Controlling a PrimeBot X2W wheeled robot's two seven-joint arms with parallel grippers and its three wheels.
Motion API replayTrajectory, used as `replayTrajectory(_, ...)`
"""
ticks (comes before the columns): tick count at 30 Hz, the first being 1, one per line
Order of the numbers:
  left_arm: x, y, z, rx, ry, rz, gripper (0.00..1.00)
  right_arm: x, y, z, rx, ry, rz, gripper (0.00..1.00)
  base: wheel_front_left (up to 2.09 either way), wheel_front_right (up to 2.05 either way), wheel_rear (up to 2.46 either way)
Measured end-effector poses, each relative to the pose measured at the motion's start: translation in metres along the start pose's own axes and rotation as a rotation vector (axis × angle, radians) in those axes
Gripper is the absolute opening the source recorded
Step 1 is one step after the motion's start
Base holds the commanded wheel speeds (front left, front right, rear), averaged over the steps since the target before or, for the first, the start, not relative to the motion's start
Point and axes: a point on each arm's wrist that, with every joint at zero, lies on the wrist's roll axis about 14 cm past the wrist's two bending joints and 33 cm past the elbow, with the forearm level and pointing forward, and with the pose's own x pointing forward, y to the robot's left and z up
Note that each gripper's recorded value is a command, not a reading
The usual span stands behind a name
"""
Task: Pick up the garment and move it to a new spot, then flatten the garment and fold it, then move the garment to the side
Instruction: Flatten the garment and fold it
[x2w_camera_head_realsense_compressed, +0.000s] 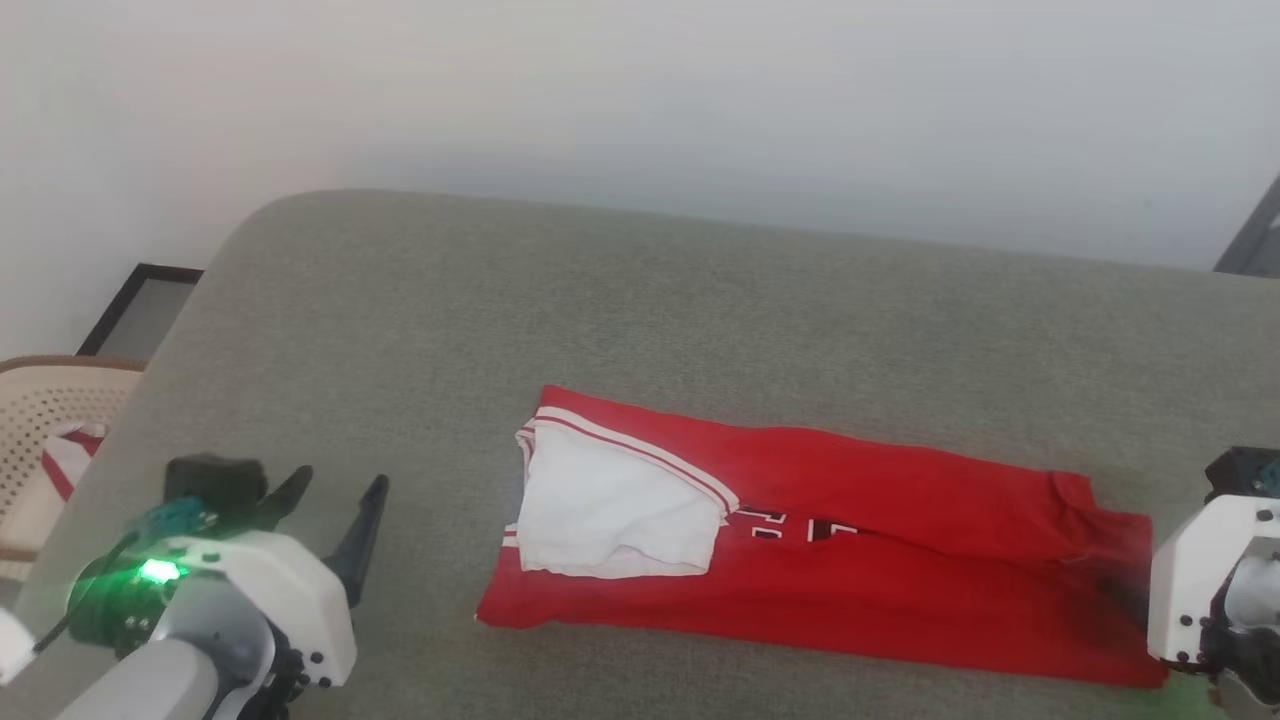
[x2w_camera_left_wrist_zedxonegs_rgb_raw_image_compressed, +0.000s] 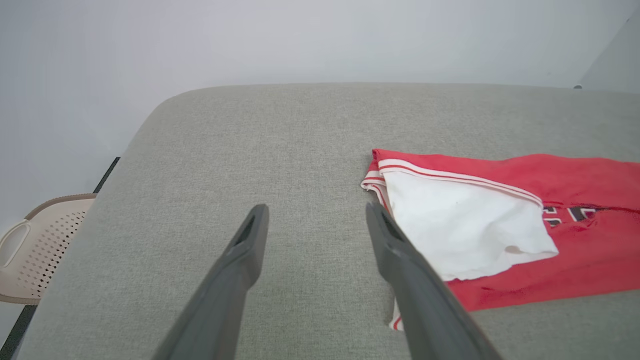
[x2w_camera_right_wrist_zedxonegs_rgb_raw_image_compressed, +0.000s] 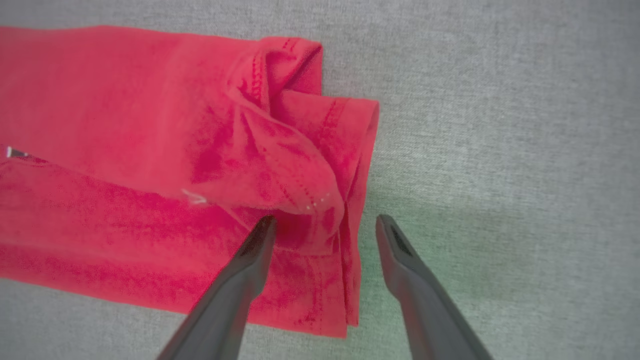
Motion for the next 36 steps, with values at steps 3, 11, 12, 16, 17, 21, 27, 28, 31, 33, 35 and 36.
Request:
replayTrajectory(3, -0.007, 0.012, -0.001, -0.023, -0.032, 0.045, 1.0, 0.009, 0.003, -0.003, -0.002, 0.012, 0.002, 1.0, 0.0, 0.0, 0.0)
replayTrajectory(11, -0.022, 0.031, -0.017, -0.08, -0.038, 0.114, 1.0, 0.032, 0.018, -0.01, 0.003, 0.056, 0.025, 1.0, 0.0, 0.0, 0.0)
replayTrajectory(12, -0.022, 0.031, -0.018, -0.084, -0.038, 0.116, 1.0, 0.034, 0.02, -0.011, 0.001, 0.063, 0.027, 1.0, 0.0, 0.0, 0.0)
replayTrajectory(16, -0.024, 0.034, -0.02, -0.093, -0.039, 0.125, 1.0, 0.042, 0.024, -0.013, 0.0, 0.078, 0.033, 0.0, 0.0, 0.0, 0.0)
replayTrajectory(17, -0.025, 0.034, -0.02, -0.094, -0.038, 0.127, 1.0, 0.043, 0.025, -0.012, -0.003, 0.078, 0.034, 0.0, 0.0, 0.0, 0.0)
replayTrajectory(21, -0.025, 0.036, -0.02, -0.098, -0.043, 0.133, 1.0, 0.048, 0.028, -0.012, 0.002, 0.079, 0.037, 0.0, 0.0, 0.0, 0.0)
replayTrajectory(27, -0.024, 0.036, -0.018, -0.102, -0.05, 0.131, 1.0, 0.048, 0.026, -0.005, 0.003, 0.06, 0.04, 0.0, 0.0, 0.0, 0.0)
replayTrajectory(28, -0.024, 0.036, -0.017, -0.103, -0.053, 0.13, 1.0, 0.047, 0.025, -0.004, 0.003, 0.056, 0.041, 0.0, 0.0, 0.0, 0.0)
replayTrajectory(31, -0.023, 0.035, -0.016, -0.101, -0.056, 0.127, 1.0, 0.043, 0.016, 0.002, 0.003, 0.032, 0.025, 0.0, 0.0, 0.0, 0.0)
replayTrajectory(33, -0.024, 0.035, -0.019, -0.098, -0.048, 0.124, 1.0, 0.039, 0.004, 0.006, 0.009, 0.015, 0.005, 0.0, 0.0, 0.0, 0.0)
replayTrajectory(35, -0.02, 0.031, -0.018, -0.099, -0.05, 0.112, 1.0, 0.031, -0.02, 0.009, 0.03, -0.002, -0.042, 0.0, 0.0, 0.0, 0.0)
replayTrajectory(36, -0.019, 0.03, -0.018, -0.099, -0.051, 0.11, 1.0, 0.028, -0.028, 0.011, 0.039, -0.013, -0.057, 0.0, 0.0, 0.0, 0.0)
